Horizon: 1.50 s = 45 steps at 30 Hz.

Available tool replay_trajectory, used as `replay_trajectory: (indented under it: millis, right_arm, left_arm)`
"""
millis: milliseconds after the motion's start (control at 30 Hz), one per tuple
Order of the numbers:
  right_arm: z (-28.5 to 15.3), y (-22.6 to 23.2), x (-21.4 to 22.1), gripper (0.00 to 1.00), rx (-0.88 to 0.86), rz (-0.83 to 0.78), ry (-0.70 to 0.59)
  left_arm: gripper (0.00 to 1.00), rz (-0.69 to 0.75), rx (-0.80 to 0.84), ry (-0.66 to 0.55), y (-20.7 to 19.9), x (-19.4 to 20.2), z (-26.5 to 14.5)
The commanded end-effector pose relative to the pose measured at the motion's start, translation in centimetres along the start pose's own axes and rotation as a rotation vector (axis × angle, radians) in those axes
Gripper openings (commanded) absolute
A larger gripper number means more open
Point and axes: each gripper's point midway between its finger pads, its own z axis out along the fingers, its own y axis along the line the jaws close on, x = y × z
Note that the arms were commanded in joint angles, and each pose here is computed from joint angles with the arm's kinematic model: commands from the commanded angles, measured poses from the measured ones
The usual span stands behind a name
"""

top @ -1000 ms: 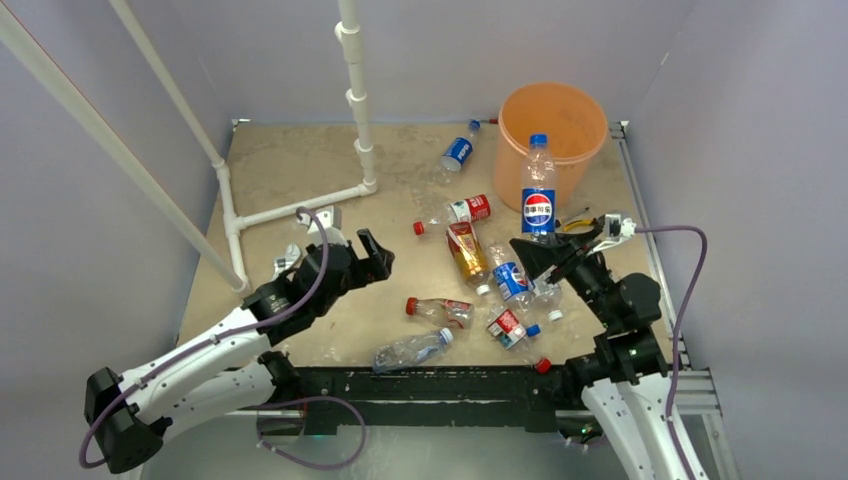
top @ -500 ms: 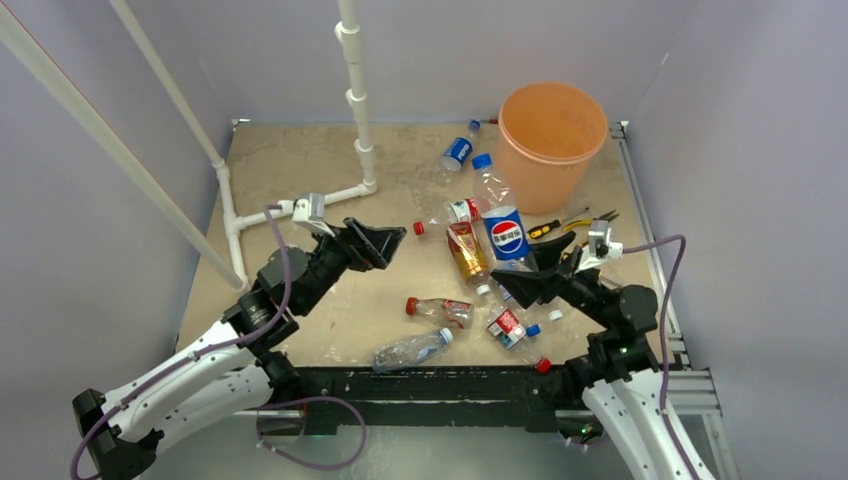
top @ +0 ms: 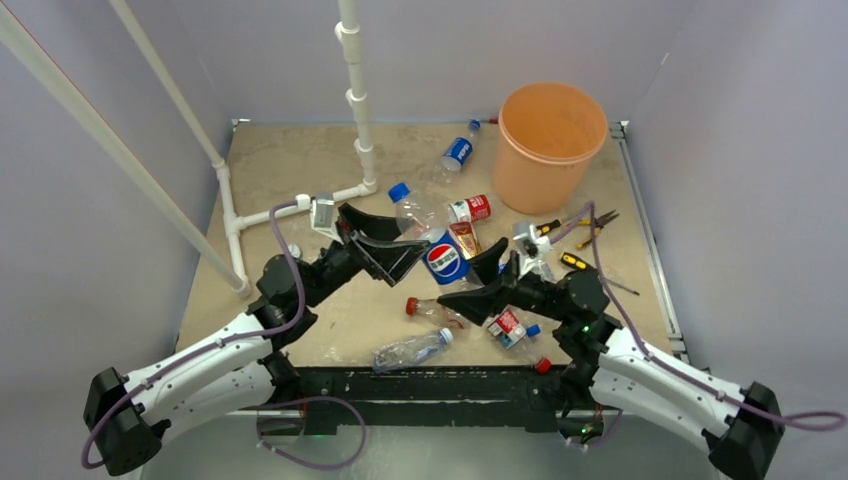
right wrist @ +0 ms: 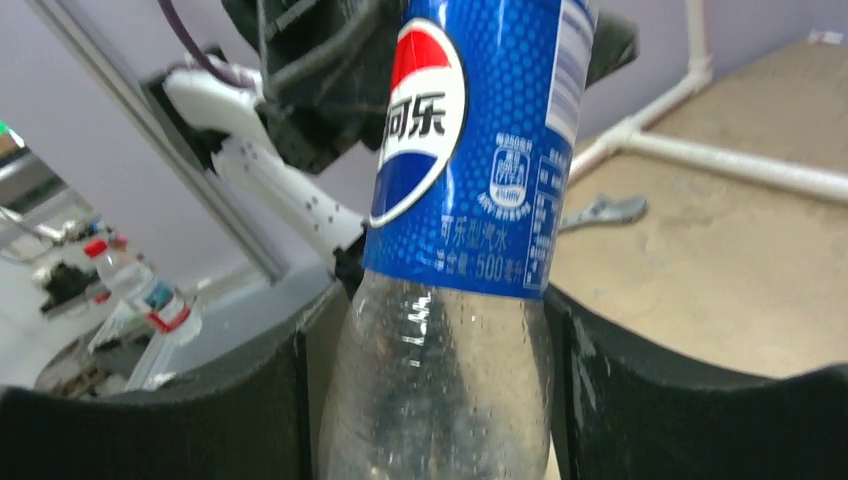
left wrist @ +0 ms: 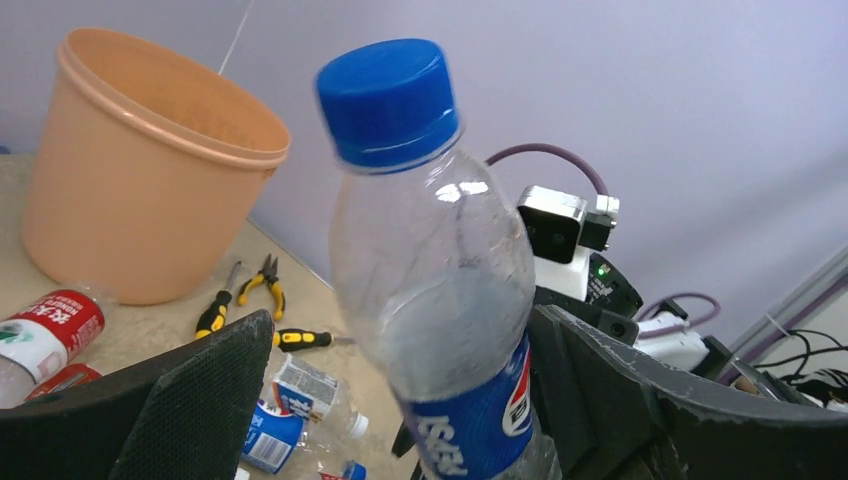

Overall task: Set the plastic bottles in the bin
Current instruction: Pick up the plastic bottle at the center of the board.

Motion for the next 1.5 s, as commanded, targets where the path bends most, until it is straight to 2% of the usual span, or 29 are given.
replay_trajectory:
  millis: [0, 100, 167, 333, 433, 500, 533, 600, 733, 900, 967, 1033, 1200, 1300, 1333, 1433, 1467]
  right_arm:
    - [2.2, 1.2, -3.4, 0.31, 0.021, -0.089, -0.139]
    - [3.0, 0.6, -2.5, 0.29, 0.058, -0.069, -0.133]
    - [3.3, 0.2, -1.8, 0.29, 0.077, -0.044, -0.136]
    - [3.1, -0.3, -1.4, 0.30, 0.099, 0.018, -0.192]
    - [2.9, -0.4, -1.9, 0.30, 0.111, 0.010, -0.223]
    - [3.3, -0.6, -1.3, 0.31, 0.117, -0.008, -0.186]
    - [3.6, -0.7, -0.9, 0.32, 0.119, -0.017, -0.160]
    - [3.9, -0.9, -0.2, 0.32, 0.120, -0.042, -0.114]
    - [3.9, -1.2, 0.9, 0.32, 0.136, -0.066, -0.052]
    - [3.3, -0.9, 1.7, 0.31, 0.108, -0.077, -0.055]
    - [2.9, -0.8, 1.8, 0.30, 0.099, -0.082, -0.067]
    - [2.7, -0.7, 2.1, 0.30, 0.088, -0.092, -0.068]
    - [2.6, -1.0, 3.0, 0.30, 0.090, -0.099, -0.045]
    - [2.8, -1.3, 3.6, 0.37, 0.099, -0.100, -0.006]
    - [2.9, -1.3, 3.8, 0.42, 0.100, -0.098, 0.011]
    - [3.3, -1.7, 4.3, 0.66, 0.126, -0.083, 0.073]
    - [3.3, -1.9, 4.3, 0.86, 0.146, -0.073, 0.087]
  left_arm:
    - [0.99, 0.041, 0.129, -0.015, -2.5, -0.7, 0.2]
    - [0.99, 0.048, 0.188, -0.006, -3.5, -0.5, -0.2]
    - [0.95, 0.050, 0.220, 0.036, -3.7, 0.6, -0.4]
    - [0.75, 0.000, 0.231, 0.135, -2.9, 3.5, -0.5]
    - [0.64, -0.038, 0.236, 0.114, -2.6, 3.9, -1.1]
    - [0.52, -0.052, 0.237, 0.092, -2.4, 3.9, -1.5]
    - [0.50, -0.052, 0.237, 0.082, -2.4, 3.8, -1.6]
    - [0.50, -0.047, 0.236, 0.077, -2.4, 3.6, -1.5]
    - [0.65, -0.042, 0.241, 0.078, -2.5, 3.6, -1.0]
    - [0.77, -0.111, 0.332, 0.019, -4.0, 2.7, -1.0]
    - [0.79, -0.145, 0.389, 0.005, -4.9, 2.5, -1.3]
    - [0.77, -0.177, 0.420, -0.006, -5.2, 2.4, -1.5]
    - [0.51, -0.215, 0.431, -0.007, -5.1, 2.7, -1.2]
    - [0.40, -0.186, 0.413, -0.002, -5.0, 2.6, -0.9]
    - [0.37, -0.172, 0.404, 0.003, -4.9, 2.5, -0.8]
    - [0.29, -0.127, 0.386, 0.010, -5.0, 2.2, -0.4]
    - [0.26, -0.112, 0.374, 0.020, -4.9, 2.2, -0.3]
